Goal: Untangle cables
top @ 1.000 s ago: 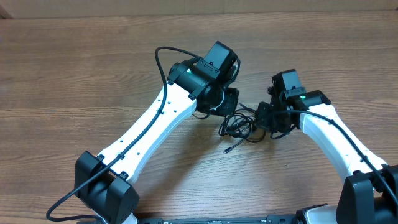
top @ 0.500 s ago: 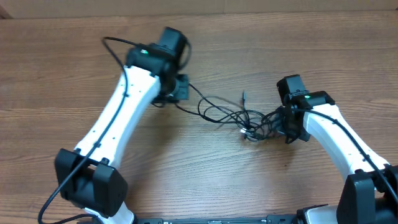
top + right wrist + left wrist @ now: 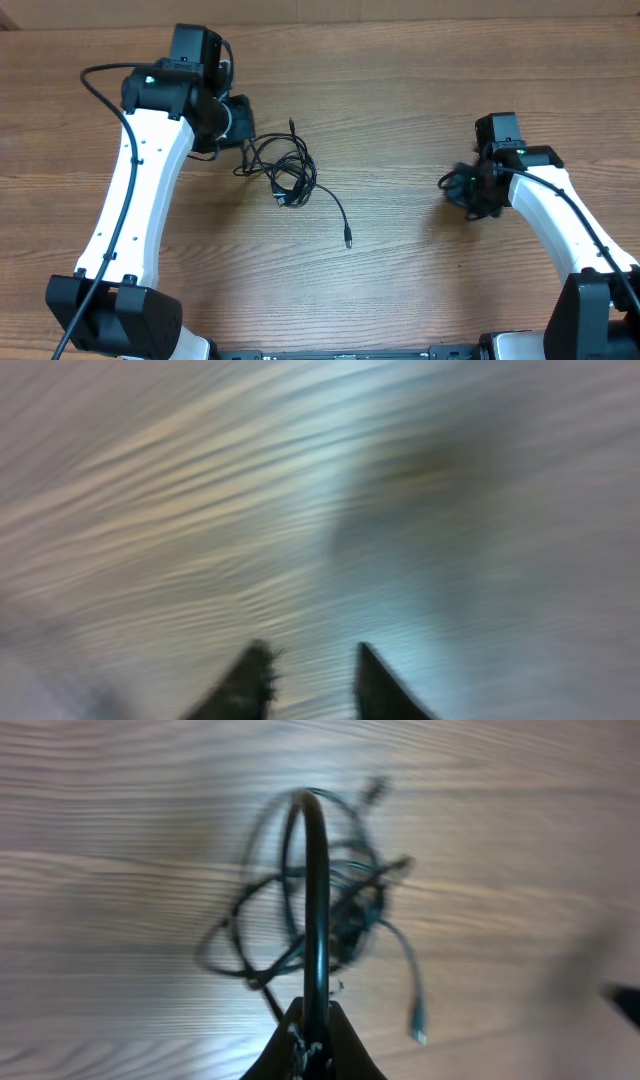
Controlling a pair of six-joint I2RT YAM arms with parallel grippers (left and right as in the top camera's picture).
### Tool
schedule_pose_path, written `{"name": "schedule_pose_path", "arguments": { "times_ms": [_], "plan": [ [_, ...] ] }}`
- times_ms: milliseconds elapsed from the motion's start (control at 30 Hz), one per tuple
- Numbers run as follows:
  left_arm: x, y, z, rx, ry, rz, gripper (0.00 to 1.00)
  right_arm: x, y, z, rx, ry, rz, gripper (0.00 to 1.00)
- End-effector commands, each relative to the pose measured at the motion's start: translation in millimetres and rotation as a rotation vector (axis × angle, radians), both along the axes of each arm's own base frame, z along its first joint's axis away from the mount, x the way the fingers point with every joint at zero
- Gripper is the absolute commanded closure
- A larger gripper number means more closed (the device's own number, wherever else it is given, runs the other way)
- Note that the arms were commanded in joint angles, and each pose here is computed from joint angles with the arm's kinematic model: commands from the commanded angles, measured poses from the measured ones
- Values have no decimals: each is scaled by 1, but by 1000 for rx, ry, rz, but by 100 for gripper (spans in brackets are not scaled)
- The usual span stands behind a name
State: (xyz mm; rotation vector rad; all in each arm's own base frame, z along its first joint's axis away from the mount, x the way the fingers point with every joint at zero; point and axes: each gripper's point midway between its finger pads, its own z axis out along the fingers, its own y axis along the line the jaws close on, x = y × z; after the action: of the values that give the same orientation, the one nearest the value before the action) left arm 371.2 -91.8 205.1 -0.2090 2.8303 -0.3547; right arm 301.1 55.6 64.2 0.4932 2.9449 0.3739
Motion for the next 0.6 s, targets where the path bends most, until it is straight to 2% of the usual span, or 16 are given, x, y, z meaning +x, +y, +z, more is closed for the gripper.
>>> {"name": "schedule_pose_path", "arguments": {
  "times_ms": [0, 133, 267, 400, 567],
  "plan": [
    [-13, -57, 25, -185, -46, -217, 96, -8, 89, 36, 429, -108, 352, 44],
    [-23, -97, 39, -304, -84, -376, 96, -3, 104, 36, 398, -158, 415, 38],
    [-34, -131, 74, -521, -148, -522, 96, 1, 114, 32, 334, -200, 464, 36],
    [-41, -149, 119, -693, -240, -623, 96, 4, 123, 30, 283, -232, 502, 36],
    [-52, -158, 165, -810, -323, -693, 96, 10, 137, 36, 290, -288, 540, 36]
  ]
}}
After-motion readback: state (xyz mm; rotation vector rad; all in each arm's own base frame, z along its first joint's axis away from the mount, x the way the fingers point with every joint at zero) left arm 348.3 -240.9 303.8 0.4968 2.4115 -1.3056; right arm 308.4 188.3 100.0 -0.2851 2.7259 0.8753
